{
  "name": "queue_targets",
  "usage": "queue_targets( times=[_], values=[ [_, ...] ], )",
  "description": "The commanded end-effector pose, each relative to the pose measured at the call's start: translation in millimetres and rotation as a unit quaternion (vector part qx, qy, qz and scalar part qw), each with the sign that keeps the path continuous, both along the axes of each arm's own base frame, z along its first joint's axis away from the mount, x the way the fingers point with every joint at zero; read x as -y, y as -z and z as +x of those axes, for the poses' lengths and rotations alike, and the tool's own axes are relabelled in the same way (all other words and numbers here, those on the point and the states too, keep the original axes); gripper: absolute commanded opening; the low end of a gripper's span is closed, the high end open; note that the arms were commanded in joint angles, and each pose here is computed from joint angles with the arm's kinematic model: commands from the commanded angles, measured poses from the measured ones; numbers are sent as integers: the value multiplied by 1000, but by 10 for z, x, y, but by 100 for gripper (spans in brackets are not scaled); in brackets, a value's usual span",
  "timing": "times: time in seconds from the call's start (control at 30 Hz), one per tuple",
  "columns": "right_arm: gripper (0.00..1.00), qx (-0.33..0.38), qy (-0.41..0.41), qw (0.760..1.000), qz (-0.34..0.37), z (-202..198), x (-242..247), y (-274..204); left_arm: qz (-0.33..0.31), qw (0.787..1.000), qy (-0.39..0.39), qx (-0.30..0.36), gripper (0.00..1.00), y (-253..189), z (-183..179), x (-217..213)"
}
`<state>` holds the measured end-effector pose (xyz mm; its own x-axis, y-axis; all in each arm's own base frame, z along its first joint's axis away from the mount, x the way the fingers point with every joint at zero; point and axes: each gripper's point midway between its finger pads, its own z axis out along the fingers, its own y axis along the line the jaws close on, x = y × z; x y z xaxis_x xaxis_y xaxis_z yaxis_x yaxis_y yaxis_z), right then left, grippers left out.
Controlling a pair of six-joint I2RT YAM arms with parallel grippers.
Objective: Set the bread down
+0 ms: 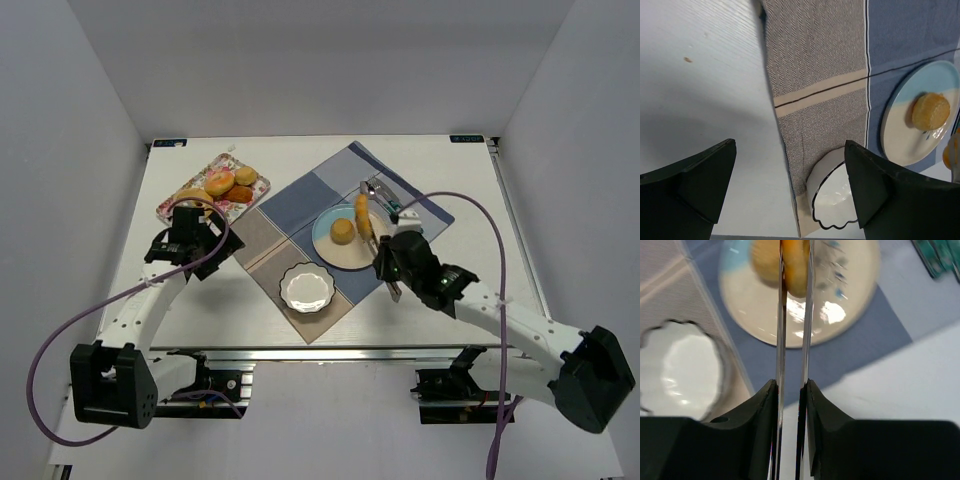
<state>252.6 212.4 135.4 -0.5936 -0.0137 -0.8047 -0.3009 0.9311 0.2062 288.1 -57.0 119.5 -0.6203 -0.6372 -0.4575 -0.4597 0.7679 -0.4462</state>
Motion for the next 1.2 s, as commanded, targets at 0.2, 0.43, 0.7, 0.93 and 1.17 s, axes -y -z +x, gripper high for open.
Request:
queue_targets(
  times=[0.2,0.43,0.7,0.93,1.17],
  values=[
    [24,-17,56,998,17,29,265,171,9,1000,29,6,98,26,111,263],
    [52,-34,42,998,14,36,178,218,23,999,18,13,98,-40,71,189],
    [61,-10,38,999,36,4,204,-57,22,999,21,19,98,-102,62,194],
    [62,16,-16,998,65,-32,40,-436,35,999,19,15,98,-162,2,140],
    [57,27,-144,986,85,-4,-651,-712,64,998,-8,8,98,-314,-250,-50]
  ],
)
